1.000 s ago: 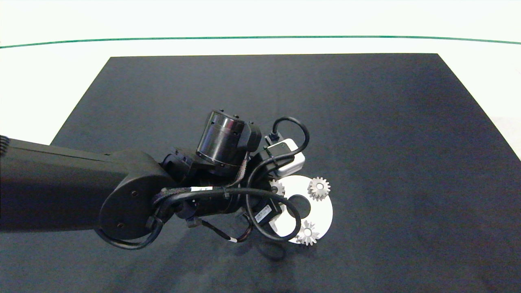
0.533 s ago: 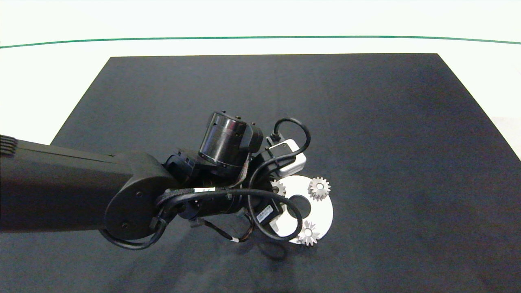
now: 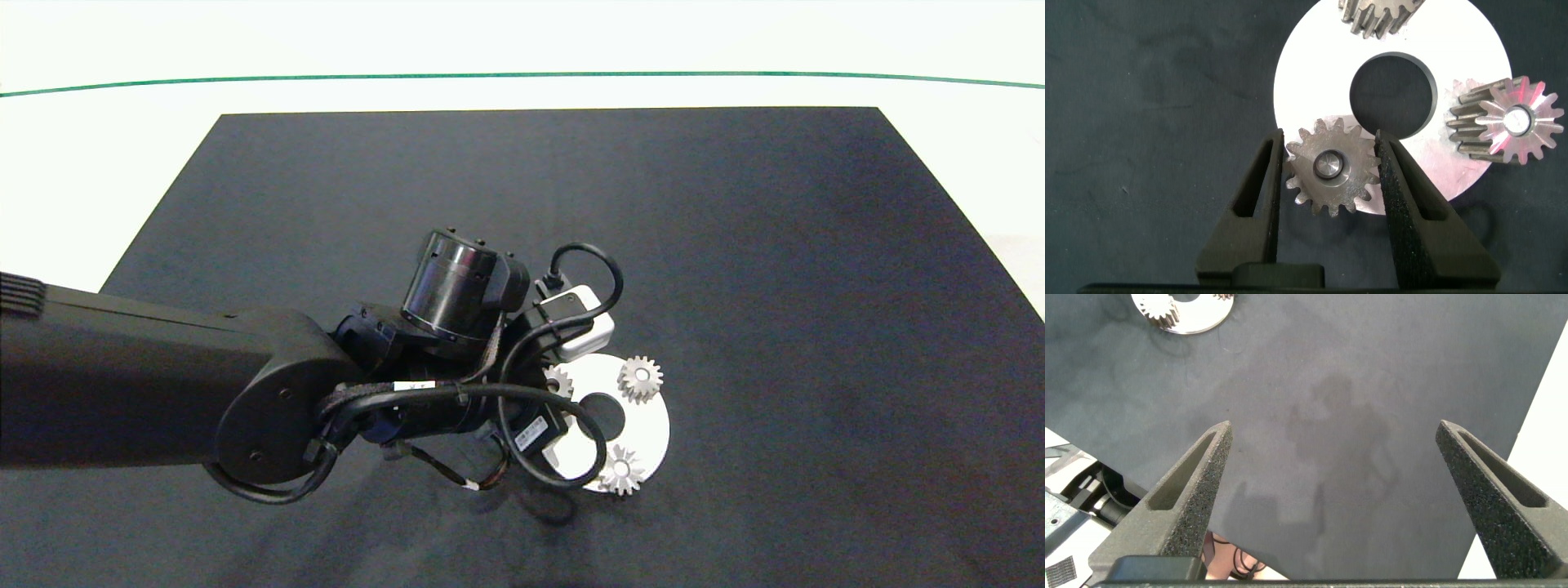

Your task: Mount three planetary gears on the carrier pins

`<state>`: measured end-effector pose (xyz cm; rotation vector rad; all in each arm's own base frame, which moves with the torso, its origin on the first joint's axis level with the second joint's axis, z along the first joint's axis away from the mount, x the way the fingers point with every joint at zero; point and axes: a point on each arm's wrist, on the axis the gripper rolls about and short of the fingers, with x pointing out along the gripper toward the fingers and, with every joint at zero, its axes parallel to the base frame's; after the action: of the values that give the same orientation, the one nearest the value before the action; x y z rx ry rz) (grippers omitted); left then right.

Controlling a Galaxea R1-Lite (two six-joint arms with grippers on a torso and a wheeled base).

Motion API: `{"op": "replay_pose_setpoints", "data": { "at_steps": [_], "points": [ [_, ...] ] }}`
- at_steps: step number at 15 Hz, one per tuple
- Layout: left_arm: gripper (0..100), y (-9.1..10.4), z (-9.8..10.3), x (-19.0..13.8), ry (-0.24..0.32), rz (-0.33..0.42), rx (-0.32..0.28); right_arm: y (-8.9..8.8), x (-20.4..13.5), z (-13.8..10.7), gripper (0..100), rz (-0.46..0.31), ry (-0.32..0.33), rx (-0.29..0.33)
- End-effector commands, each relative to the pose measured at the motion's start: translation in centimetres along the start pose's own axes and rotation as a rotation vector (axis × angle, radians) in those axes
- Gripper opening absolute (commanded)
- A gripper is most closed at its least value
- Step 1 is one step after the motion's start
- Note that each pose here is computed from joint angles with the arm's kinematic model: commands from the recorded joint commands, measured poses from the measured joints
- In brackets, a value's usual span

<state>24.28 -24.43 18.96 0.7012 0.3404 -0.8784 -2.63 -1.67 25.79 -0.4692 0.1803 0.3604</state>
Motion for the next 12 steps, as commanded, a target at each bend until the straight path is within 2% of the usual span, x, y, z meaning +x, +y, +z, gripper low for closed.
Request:
{"op": "replay_pose_setpoints", "data": {
  "at_steps": [1,6,9,12],
  "points": [
    [100,-0.1,0.0,0.0,0.002,-0.003,0.001,0.0,0.0,0.0,100,0.001,0.004,-0.003],
    [100,0.0,-0.1,0.0,0.004,-0.003,-0.005,0.1,0.2,-0.1,100,0.004,0.011,-0.004],
    [100,0.3,-0.1,-0.7,-0.005,0.011,-0.043,0.3,1.2,-0.3,100,0.022,0.056,0.023],
    [100,2.6,-1.1,-4.9,-0.031,0.103,-0.126,0.3,2.1,0.2,100,0.017,0.098,0.042]
  ]
}}
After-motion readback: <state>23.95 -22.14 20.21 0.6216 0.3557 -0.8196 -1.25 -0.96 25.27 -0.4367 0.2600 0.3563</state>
